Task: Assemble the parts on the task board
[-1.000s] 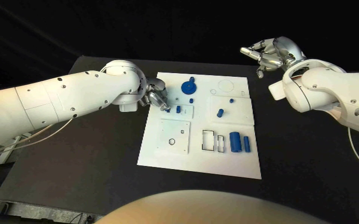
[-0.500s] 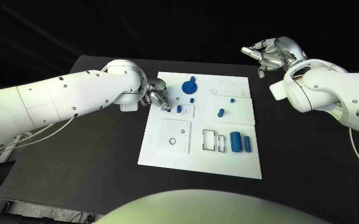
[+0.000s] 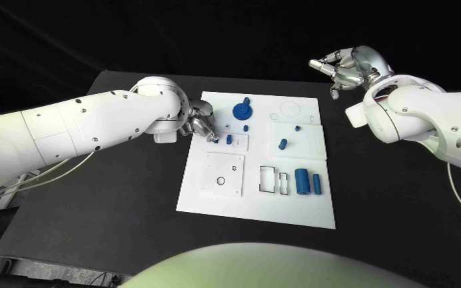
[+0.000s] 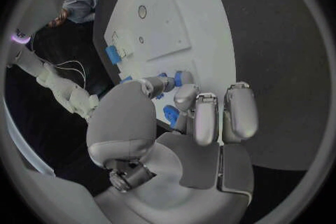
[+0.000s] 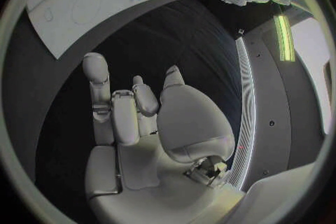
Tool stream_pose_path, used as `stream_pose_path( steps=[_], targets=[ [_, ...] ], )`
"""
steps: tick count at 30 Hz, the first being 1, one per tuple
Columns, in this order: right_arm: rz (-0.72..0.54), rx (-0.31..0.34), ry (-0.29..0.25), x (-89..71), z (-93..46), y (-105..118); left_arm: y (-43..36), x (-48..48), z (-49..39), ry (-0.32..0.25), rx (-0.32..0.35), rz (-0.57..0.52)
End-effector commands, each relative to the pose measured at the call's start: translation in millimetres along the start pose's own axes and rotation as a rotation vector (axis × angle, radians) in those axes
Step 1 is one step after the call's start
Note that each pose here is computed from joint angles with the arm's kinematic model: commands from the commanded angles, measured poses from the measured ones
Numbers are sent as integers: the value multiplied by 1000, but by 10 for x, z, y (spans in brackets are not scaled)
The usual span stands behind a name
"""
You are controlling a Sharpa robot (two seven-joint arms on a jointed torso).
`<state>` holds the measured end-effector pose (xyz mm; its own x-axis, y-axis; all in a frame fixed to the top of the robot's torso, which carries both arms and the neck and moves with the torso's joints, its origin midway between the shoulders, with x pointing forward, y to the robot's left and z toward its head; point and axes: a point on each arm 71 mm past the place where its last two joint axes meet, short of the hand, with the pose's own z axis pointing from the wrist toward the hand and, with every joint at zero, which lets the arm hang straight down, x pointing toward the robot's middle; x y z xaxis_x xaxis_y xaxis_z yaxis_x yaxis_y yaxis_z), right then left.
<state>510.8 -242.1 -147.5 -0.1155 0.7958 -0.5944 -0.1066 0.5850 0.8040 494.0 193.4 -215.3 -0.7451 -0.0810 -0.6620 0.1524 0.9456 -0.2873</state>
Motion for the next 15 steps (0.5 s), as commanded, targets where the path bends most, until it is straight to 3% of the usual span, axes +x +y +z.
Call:
stream_pose_path(
  steps=[1,15],
  targets=[
    [-5,-6,9,7,-1,5,-17,42,15,23,2,11],
    [-5,-6,9,5,0,3,-16,42,22,20,0,-24]
  ],
)
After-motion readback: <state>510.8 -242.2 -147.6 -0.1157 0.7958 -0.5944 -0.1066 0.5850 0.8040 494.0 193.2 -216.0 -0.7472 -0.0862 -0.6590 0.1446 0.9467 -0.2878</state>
